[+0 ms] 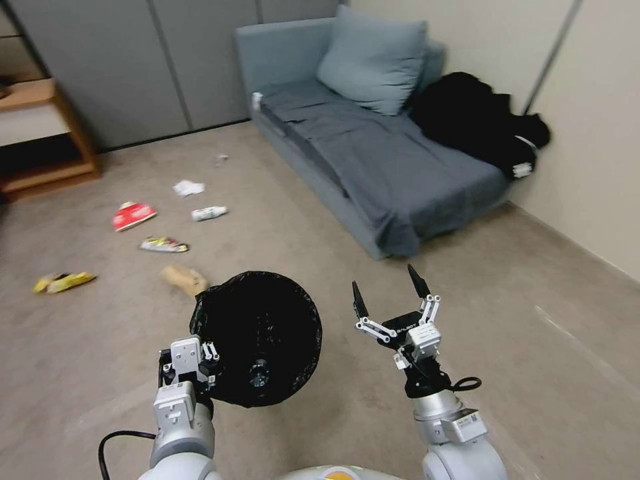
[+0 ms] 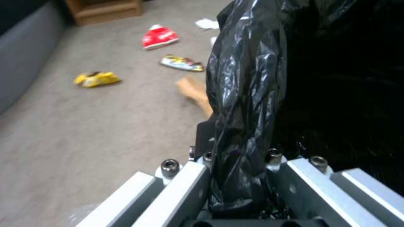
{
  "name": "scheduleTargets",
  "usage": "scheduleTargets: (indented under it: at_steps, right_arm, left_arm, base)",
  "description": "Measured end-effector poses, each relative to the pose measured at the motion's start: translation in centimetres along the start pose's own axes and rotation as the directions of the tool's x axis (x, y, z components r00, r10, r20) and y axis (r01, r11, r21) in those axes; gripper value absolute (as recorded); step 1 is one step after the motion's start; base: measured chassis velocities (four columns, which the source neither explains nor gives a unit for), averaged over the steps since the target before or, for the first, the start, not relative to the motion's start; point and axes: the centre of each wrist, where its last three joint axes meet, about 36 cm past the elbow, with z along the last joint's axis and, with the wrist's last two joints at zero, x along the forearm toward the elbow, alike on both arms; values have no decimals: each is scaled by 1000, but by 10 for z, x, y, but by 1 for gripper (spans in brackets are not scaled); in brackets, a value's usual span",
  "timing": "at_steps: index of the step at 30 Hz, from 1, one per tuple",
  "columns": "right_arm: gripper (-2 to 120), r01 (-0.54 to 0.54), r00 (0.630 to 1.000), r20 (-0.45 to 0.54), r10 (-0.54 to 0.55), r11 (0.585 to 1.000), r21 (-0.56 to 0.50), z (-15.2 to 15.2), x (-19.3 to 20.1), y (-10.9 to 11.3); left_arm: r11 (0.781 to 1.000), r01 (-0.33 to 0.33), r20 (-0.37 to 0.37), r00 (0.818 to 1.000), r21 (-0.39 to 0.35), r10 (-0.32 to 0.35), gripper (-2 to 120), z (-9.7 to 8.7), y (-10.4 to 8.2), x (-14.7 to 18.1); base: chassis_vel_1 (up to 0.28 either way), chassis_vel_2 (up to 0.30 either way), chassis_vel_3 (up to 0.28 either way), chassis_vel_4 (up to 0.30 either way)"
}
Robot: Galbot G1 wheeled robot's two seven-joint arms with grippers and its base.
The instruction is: Pick up the trash bin, then pick up the garbage from the floor and place it into the trash bin.
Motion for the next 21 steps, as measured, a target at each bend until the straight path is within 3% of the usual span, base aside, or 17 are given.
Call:
scheduleTargets:
  at_steps: [21]
  right_arm:
    - [100,17,1000,0,-17,1000,0,-4,2,-1]
  left_arm:
    - [1000,-1,1,1000,1,1,1,1,-2,2]
  base:
    - [119,123,126,118]
